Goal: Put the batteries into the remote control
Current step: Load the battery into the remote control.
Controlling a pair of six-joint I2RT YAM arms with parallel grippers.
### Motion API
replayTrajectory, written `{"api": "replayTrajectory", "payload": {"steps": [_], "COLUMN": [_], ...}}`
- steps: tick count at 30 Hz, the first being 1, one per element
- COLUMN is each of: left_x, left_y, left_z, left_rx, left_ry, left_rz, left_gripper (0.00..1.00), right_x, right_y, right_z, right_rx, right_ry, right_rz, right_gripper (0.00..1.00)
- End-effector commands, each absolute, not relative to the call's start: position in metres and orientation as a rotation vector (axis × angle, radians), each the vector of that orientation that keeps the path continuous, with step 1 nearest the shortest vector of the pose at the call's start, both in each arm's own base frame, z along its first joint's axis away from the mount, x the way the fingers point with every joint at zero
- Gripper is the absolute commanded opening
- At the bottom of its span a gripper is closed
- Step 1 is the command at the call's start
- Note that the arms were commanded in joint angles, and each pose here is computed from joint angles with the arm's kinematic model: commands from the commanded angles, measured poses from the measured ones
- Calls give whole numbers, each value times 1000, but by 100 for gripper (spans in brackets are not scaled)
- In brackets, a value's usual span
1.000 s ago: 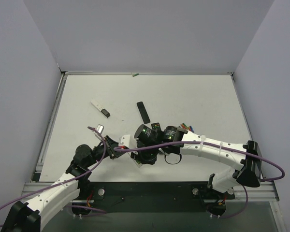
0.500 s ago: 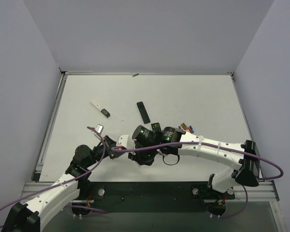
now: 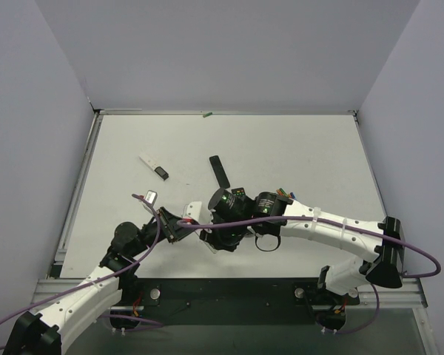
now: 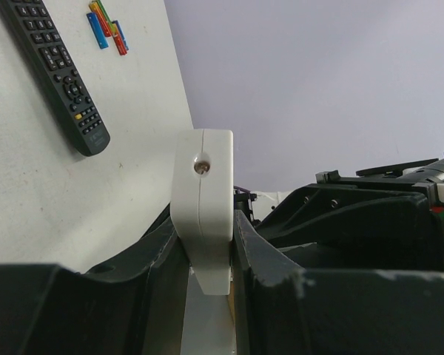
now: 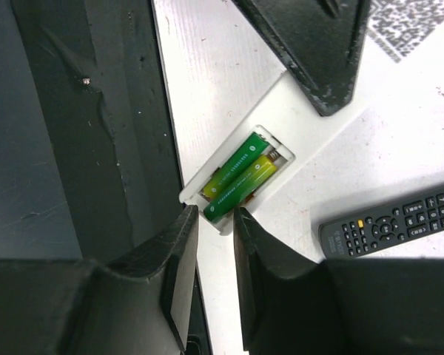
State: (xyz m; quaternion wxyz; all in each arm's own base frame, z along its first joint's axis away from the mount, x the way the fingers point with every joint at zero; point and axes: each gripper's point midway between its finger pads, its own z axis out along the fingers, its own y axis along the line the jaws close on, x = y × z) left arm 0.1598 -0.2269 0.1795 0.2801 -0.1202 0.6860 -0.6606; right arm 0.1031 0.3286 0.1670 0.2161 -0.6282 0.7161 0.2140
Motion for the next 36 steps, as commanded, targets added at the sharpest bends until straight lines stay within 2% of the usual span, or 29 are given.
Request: {"api": "replayTrajectory", "payload": {"steps": [1, 5, 16, 22, 27, 33, 34, 36], "left_x": [159, 161, 161, 157, 156, 153, 152, 152], "left_y": [-226, -225, -226, -229, -232, -236, -237, -238], "left_z": [201, 198, 198, 205, 210, 216, 217, 218], "left_rx": [-302, -324, -316, -265, -224, -162, -151, -140], "left_ry": [1762, 1769, 1774, 1773, 1781, 1791, 1790, 1794], "left_rz": [-1817, -1807, -1809, -1823, -1827, -1836, -1835, -1839], "left_gripper": [0, 0, 0, 0, 0, 0, 0, 0], "right_x": [106, 106, 103, 101, 109, 92, 91, 88], "right_y": [315, 315, 315, 310, 306, 308, 310, 313], "right_z": [173, 179, 202, 201, 203, 202, 202, 204], "right_rx": [-1717, -1696, -1664, -1798, -1852, -1988, -1997, -2004], "right_ry": [1996, 1992, 1920, 1759, 1642, 1447, 1432, 1409], "right_rz": [569, 583, 650, 674, 670, 761, 774, 799], "right_gripper": [23, 28, 32, 49, 51, 53, 60, 63]}}
